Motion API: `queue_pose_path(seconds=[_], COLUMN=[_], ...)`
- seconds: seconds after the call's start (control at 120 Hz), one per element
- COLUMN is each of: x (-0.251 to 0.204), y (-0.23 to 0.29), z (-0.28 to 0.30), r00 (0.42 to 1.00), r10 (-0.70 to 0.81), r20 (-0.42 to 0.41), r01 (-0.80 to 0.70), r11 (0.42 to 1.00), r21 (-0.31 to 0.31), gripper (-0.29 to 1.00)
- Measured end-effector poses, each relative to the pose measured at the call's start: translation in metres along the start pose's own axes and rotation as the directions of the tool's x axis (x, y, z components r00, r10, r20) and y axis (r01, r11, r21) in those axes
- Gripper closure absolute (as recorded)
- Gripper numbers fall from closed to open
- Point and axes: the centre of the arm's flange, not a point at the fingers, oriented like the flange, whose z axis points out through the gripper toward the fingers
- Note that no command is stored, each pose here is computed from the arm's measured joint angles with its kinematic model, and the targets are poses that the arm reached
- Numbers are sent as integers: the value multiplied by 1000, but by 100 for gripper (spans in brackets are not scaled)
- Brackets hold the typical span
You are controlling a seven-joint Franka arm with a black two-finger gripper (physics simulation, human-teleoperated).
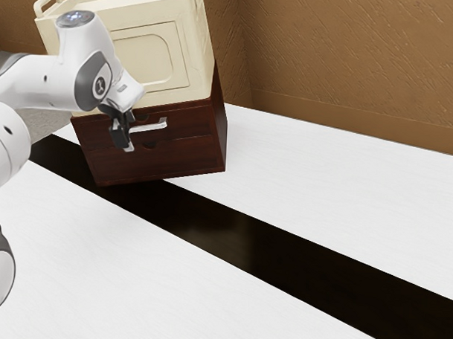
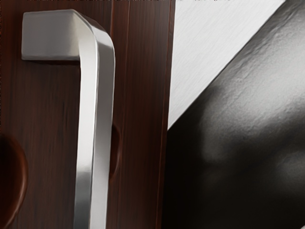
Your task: Pull the drawer handle with one arm to open the drawer
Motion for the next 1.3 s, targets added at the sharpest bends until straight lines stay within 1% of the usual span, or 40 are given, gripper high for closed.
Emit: queue_pose_path(seconds=[0.242,0.408,0.733,0.833,0.933,1.142,1.3], x=[-5,-9,-9,-8,-9,-15,-20], y=[-1,0,8,11,15,29,41], z=[3,4,1,2,-2,-2,-12], r00=[999,998,995,994,992,989,987], r10=[-38,-60,-93,-102,-113,-136,-148], r20=[-13,-18,-38,-46,-54,-56,-62], r01=[38,60,89,96,105,124,133], r11=[999,998,991,988,985,974,969], r21=[-5,-27,-98,-121,-140,-188,-208], gripper=[14,18,19,18,20,17,23])
